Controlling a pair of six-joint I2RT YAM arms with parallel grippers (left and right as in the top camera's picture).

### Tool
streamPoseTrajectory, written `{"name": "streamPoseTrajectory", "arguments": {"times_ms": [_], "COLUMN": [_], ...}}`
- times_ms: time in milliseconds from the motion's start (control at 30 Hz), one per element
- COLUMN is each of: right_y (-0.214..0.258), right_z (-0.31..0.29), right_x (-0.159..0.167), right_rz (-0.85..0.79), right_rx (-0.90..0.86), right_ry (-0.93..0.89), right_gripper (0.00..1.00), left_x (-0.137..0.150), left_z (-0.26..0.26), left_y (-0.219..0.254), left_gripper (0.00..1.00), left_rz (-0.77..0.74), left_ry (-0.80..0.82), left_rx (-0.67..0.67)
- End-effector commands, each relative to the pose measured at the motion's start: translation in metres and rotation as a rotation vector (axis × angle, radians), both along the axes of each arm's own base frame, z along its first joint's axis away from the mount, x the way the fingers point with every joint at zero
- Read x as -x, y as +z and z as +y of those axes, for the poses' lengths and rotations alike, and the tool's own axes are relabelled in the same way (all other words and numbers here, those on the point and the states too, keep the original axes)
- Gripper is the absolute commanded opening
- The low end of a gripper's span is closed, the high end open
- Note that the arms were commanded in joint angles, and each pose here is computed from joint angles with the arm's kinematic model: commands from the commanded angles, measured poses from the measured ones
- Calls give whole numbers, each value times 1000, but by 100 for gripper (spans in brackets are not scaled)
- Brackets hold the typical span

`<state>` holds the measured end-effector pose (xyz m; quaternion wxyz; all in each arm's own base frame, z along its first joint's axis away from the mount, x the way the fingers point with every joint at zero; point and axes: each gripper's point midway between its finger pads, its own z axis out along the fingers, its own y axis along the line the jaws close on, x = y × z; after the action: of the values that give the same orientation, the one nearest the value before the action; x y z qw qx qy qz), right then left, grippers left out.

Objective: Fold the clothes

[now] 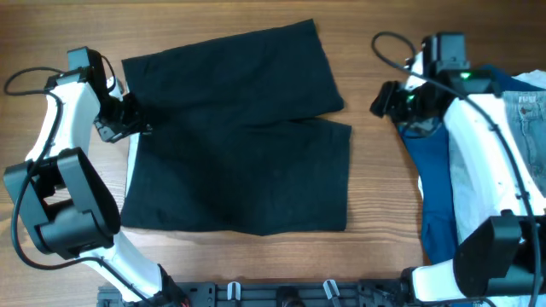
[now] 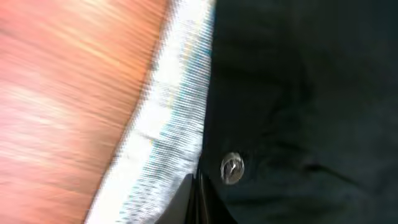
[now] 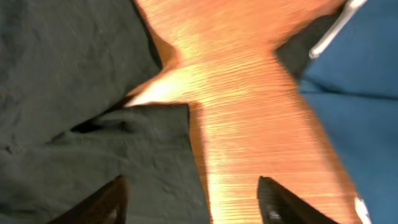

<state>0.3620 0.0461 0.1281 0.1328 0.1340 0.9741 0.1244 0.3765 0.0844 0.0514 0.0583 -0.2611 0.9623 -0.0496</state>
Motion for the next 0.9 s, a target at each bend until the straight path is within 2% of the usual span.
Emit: {"name": "streamPoseTrajectory", "arguments": {"times_ms": [0, 133, 233, 333, 367, 400, 433, 467, 533, 600, 733, 833, 867], "right_y": [-44, -79, -106, -126, -131, -134, -133, -132, -125, -116, -102, -95, -94], "right_z": [20, 47, 49, 50, 53, 62, 68, 71, 69, 61, 9, -6, -12], "right_x": [14, 16, 16, 12, 12, 13, 13, 10, -1, -19, -52, -60, -60], "right_rz": [67, 58, 103, 126, 134, 136, 122, 101, 52, -1, -53, -73, -78], "right_rx": [-31, -125, -125, -124, -143, -192, -226, -238, -231, -210, -69, -64, -57], "right_ry": [64, 136, 131, 129, 136, 173, 213, 236, 232, 184, -102, -123, -124], "right_gripper": [64, 64, 68, 68, 62, 41, 35, 22, 4, 4, 4, 5, 12], "left_x": [5, 5, 7, 9, 11, 16, 20, 24, 31, 38, 41, 36, 30], "left_z": [18, 17, 15, -13, -23, -33, -37, -42, -54, -66, -81, -77, -74], "left_y": [-6, -6, -6, -5, -3, -3, -3, -5, -13, -25, -50, -56, -56], "left_gripper": [4, 4, 4, 8, 10, 11, 12, 12, 12, 12, 11, 11, 11], "left_rz": [35, 37, 44, 43, 44, 58, 75, 91, 114, 130, 110, 82, 59], "left_ry": [81, 79, 77, 9, -27, -60, -68, -87, -147, -184, -195, -168, -165], "left_rx": [-89, -85, -74, 72, 120, 156, 162, 165, 168, 170, 154, 130, 126]}}
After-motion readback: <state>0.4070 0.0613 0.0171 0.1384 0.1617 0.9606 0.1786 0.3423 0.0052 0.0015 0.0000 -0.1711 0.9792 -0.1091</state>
